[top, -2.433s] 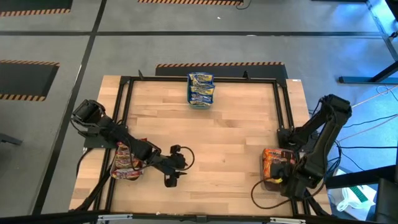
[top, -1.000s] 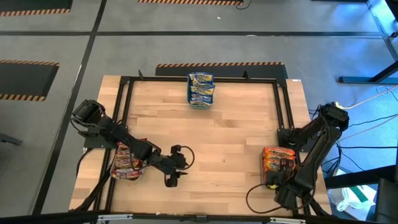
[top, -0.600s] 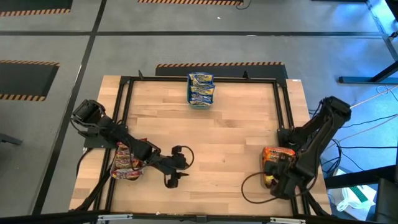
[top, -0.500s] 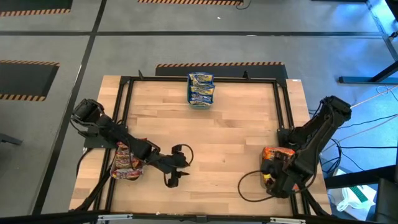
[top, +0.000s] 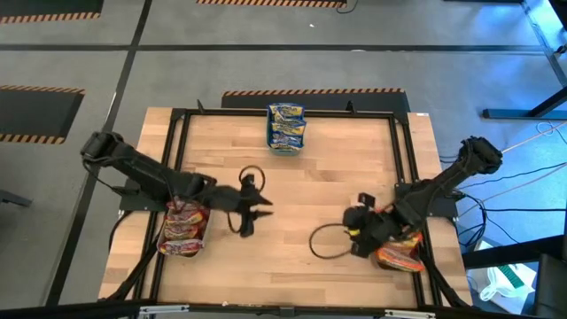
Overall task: Sort Maruchan noodles
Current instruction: Return to Home Position
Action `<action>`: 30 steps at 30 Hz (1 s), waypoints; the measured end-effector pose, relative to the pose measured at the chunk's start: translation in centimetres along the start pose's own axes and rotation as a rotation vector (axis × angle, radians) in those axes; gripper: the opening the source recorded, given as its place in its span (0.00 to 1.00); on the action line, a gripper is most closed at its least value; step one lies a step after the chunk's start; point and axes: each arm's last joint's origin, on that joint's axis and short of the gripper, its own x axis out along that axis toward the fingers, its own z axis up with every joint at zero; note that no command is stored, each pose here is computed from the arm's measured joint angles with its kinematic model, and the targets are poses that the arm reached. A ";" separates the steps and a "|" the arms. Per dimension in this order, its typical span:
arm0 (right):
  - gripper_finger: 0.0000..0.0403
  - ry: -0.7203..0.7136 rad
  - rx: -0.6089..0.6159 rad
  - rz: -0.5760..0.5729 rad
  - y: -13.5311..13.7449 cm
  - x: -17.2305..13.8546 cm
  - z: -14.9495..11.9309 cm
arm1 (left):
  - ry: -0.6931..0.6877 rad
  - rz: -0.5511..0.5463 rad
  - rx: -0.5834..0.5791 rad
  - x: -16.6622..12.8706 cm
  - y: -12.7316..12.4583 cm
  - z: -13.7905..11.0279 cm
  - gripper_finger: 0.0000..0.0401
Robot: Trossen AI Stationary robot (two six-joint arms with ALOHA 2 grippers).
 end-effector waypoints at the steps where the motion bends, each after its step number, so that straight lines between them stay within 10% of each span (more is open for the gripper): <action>1: 0.36 -0.009 -0.007 0.007 -0.3 0.3 0.4 | 0.014 0.010 -0.003 -0.1 0.6 0.1 0.29; 10: 0.01 -0.214 -0.011 0.114 -3.6 0.9 1.1 | 0.093 0.155 0.030 -0.7 5.0 0.4 0.02; 30: 0.01 -0.715 0.083 0.276 -12.9 0.4 -4.6 | -0.098 0.057 0.052 -1.7 11.6 -2.2 0.01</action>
